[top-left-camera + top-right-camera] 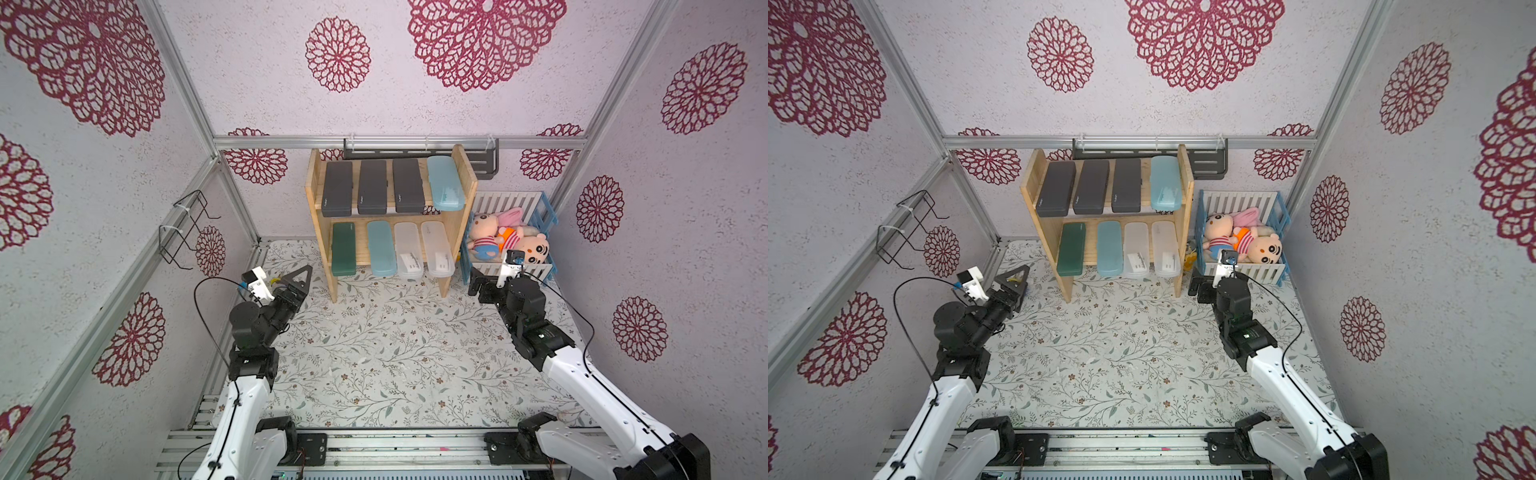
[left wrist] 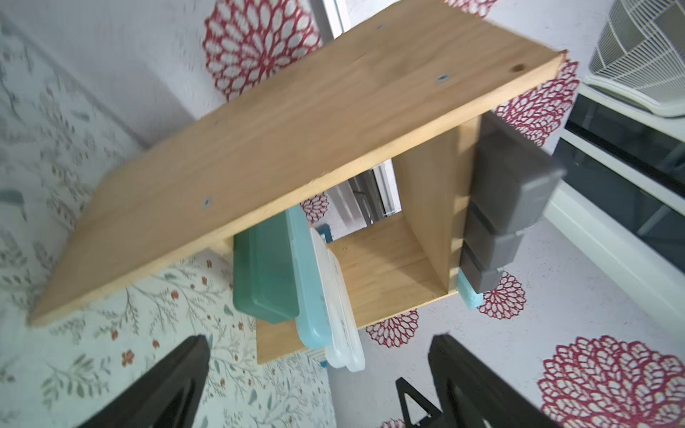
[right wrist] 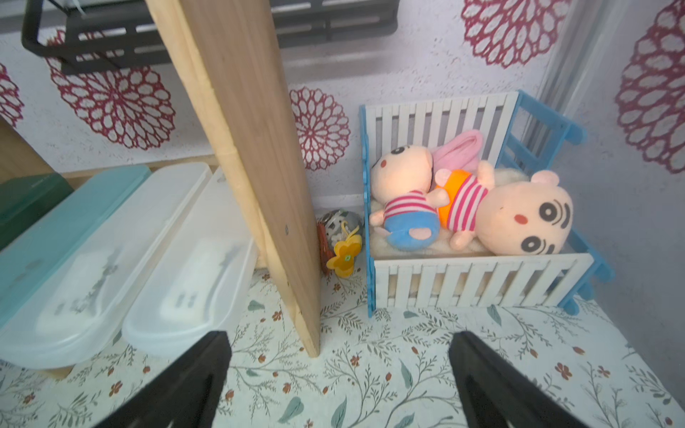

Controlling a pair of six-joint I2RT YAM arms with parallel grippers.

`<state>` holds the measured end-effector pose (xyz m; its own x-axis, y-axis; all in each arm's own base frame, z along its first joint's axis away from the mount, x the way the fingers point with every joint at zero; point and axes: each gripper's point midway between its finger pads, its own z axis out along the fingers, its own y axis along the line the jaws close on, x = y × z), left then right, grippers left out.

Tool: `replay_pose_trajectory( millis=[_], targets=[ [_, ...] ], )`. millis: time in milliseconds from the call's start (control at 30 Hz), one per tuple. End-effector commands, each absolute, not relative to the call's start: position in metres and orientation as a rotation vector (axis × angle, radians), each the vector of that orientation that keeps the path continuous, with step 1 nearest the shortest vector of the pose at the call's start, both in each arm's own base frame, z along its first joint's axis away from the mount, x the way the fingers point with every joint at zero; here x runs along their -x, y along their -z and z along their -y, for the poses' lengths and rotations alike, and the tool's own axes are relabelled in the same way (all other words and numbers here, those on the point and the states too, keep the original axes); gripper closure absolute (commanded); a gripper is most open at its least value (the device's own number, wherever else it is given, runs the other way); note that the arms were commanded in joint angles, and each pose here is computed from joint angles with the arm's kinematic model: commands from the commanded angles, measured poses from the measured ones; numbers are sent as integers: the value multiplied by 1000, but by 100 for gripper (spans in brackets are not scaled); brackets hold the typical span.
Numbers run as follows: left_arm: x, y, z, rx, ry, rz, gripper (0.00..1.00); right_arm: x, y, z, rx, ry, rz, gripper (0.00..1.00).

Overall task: Remove the pencil cases from the shelf
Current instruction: Pick up the pencil case from the shelf.

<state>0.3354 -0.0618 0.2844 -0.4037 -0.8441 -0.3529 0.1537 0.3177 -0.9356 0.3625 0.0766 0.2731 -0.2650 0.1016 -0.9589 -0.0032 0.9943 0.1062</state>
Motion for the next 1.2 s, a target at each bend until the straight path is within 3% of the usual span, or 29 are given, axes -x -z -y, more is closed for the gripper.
replay_pose_trajectory(
  millis=[0,767,1167],
  targets=[
    [-329,-311,86,581,1437,-1544,1,-364,-267,-74,-120,-86,-1883,1],
    [-387,-262,105,664,1438,-1647,3,-384,-254,-88,-84,-100,-1933,1],
    [-413,-246,112,694,1505,-1630,16,-397,-250,-93,-67,-94,-1945,1]
  ],
)
